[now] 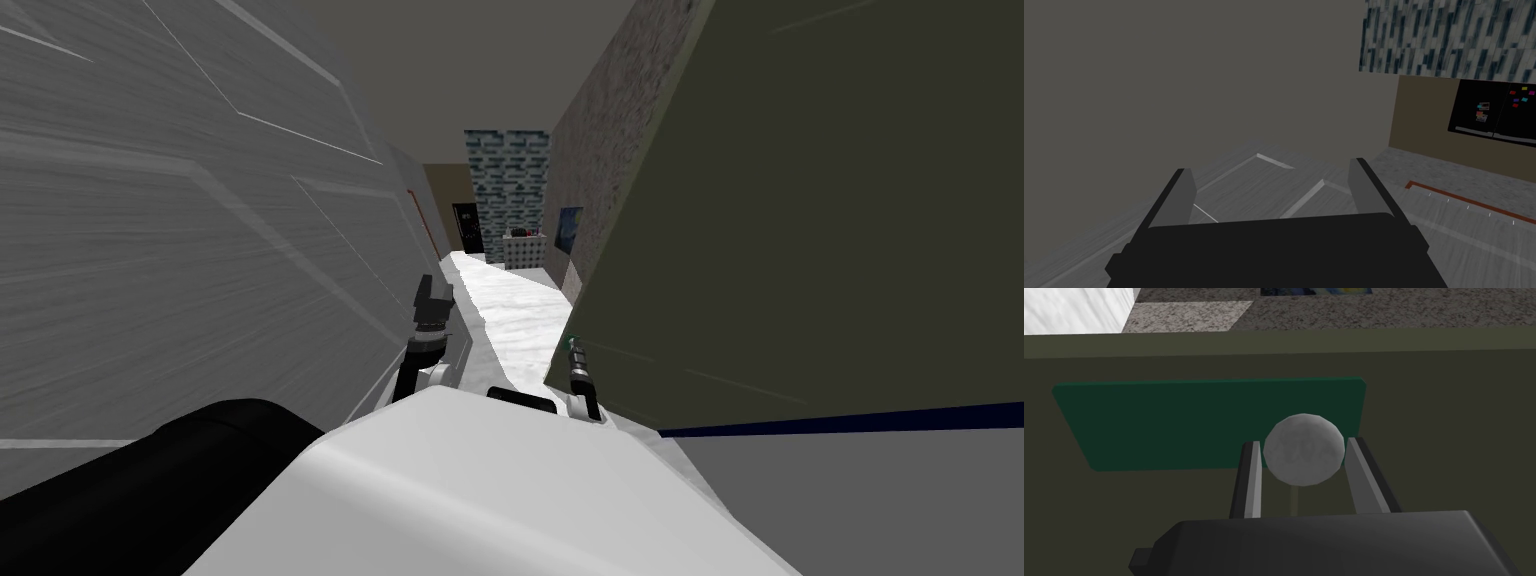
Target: Push the door open
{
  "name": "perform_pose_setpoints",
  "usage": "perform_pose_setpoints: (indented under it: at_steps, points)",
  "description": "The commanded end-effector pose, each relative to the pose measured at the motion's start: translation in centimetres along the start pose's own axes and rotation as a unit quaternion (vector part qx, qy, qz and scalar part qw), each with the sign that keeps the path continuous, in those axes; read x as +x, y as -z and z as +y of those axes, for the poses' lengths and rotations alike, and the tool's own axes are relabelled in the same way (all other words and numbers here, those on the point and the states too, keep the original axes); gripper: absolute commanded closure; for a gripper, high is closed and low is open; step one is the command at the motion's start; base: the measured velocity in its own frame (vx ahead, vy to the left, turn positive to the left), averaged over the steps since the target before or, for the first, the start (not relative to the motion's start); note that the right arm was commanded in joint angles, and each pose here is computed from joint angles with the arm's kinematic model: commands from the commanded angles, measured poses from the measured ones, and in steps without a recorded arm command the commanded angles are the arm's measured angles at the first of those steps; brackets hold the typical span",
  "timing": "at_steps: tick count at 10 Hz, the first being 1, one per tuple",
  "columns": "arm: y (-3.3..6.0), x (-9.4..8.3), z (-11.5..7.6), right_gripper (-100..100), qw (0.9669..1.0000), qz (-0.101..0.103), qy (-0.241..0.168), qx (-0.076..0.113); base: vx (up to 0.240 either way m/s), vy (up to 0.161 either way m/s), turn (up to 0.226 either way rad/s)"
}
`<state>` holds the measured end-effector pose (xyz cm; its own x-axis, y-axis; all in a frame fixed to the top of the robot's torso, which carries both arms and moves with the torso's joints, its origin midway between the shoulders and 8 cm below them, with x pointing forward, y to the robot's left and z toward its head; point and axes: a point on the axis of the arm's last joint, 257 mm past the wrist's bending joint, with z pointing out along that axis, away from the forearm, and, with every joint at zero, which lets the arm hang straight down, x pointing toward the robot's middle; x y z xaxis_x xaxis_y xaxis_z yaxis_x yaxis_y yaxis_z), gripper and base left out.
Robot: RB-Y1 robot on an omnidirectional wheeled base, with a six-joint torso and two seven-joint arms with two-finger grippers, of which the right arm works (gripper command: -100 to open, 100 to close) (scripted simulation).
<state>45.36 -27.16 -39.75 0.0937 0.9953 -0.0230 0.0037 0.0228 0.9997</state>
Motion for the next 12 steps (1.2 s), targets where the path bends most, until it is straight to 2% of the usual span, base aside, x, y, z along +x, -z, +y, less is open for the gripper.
perform_pose_setpoints:
  at_steps: [1, 2, 3, 7, 9, 10, 12]
  points:
    - [-0.27, -1.5, 0.4, 100, 0.9999, -0.012, 0.006, -0.005, 0.16, 0.046, -0.027]
    - [-0.27, -1.5, 0.4, 100, 0.9999, -0.012, 0.006, -0.005, 0.125, 0.023, -0.046]
    - [-0.32, -2.7, 0.5, 100, 0.9997, -0.021, 0.009, -0.005, 0.169, 0.011, -0.037]
    - [-0.36, -5.5, 0.6, 100, 0.9988, -0.047, 0.015, -0.005, 0.202, 0.03, -0.05]
    - [-0.36, -5.5, 0.6, 100, 0.9988, -0.047, 0.015, -0.005, 0.077, 0.008, 0.005]
    - [-0.33, -7.0, 0.7, 100, 0.9979, -0.062, 0.016, -0.005, 0.122, 0.027, -0.093]
    - [-0.27, -8.1, 0.8, 100, 0.9971, -0.074, 0.017, -0.005, 0.169, 0.04, -0.086]
